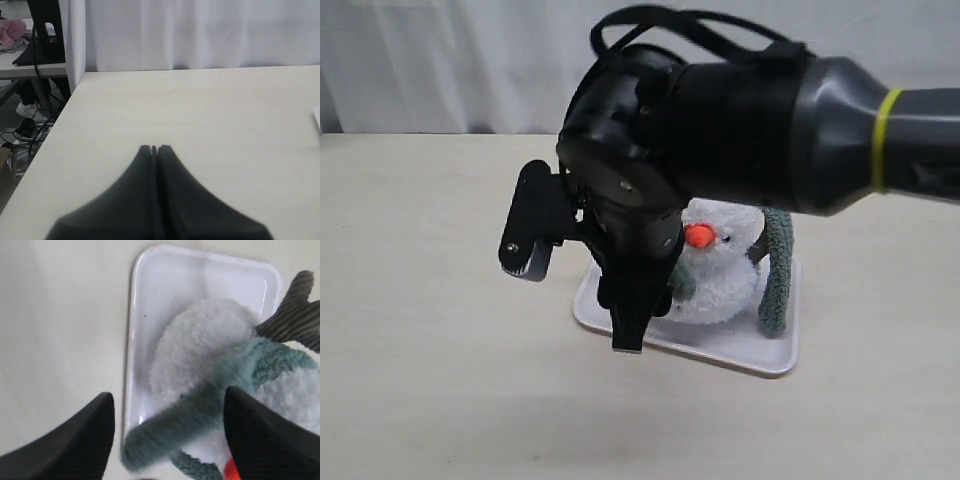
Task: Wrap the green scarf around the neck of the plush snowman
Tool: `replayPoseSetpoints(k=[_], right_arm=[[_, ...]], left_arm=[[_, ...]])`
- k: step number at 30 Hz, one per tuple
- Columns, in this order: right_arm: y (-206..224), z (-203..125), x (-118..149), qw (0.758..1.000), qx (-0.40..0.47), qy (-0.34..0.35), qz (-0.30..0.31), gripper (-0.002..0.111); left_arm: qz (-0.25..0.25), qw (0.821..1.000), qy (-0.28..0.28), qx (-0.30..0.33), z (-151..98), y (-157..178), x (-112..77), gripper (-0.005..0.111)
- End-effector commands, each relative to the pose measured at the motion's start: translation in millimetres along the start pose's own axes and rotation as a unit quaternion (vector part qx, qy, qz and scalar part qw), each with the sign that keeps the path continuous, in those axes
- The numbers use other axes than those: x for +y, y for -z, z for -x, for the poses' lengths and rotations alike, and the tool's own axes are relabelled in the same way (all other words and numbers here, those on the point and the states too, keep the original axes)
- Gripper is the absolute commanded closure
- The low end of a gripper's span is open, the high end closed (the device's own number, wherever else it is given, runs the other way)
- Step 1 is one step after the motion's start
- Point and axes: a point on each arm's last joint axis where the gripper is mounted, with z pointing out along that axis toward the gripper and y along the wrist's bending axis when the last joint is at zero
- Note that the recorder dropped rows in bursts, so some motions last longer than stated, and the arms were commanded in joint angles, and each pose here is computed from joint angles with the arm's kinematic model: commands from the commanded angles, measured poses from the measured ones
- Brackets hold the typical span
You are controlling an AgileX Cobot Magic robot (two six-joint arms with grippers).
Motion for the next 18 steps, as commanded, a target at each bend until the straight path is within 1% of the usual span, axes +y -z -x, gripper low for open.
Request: replayPoseSetpoints(k=[1, 3, 5, 6, 7, 8, 9, 10, 13, 16, 18], right_arm=[[27.6, -5.2, 4.8, 0.997, -0.046, -0.038, 0.047, 0.048], [45.4, -8.8, 6.8, 0.993, -0.078, -0.052, 0.071, 0.048], [60.2, -15.7, 2.3, 0.991, -0.092, -0.075, 0.056, 0.048], [65.1, -19.1, -1.2, 0.99, -0.093, -0.097, 0.04, 0.048], [73.6, -27.4, -12.2, 0.985, -0.088, -0.149, -0.014, 0.048], [76.6, -31.3, -17.8, 0.98, -0.085, -0.175, -0.04, 0.048], [82.7, -42.0, -30.1, 0.965, -0.08, -0.234, -0.084, 0.048], [83.7, -49.3, -37.1, 0.957, -0.078, -0.263, -0.089, 0.05], [73.7, -70.8, -55.1, 0.935, -0.061, -0.345, -0.047, 0.051], [50.8, -104.0, -78.5, 0.909, -0.039, -0.414, -0.028, 0.051], [33.0, -127.1, -86.3, 0.893, -0.044, -0.447, -0.016, 0.051]], left_arm=[[0.002, 1.0, 0.002, -0.004, 0.2, 0.0, 0.2, 0.107], [0.002, 1.0, 0.002, -0.004, 0.2, 0.0, 0.2, 0.107], [0.002, 1.0, 0.002, -0.004, 0.2, 0.0, 0.2, 0.107], [0.002, 1.0, 0.002, -0.004, 0.2, 0.0, 0.2, 0.107], [0.002, 1.0, 0.002, -0.004, 0.2, 0.0, 0.2, 0.107], [0.002, 1.0, 0.002, -0.004, 0.2, 0.0, 0.2, 0.107], [0.002, 1.0, 0.002, -0.004, 0.2, 0.0, 0.2, 0.107], [0.002, 1.0, 0.002, -0.004, 0.2, 0.0, 0.2, 0.107], [0.002, 1.0, 0.002, -0.004, 0.2, 0.0, 0.2, 0.107], [0.002, 1.0, 0.002, -0.004, 0.2, 0.0, 0.2, 0.107], [0.002, 1.0, 0.002, -0.004, 0.2, 0.0, 0.2, 0.107]])
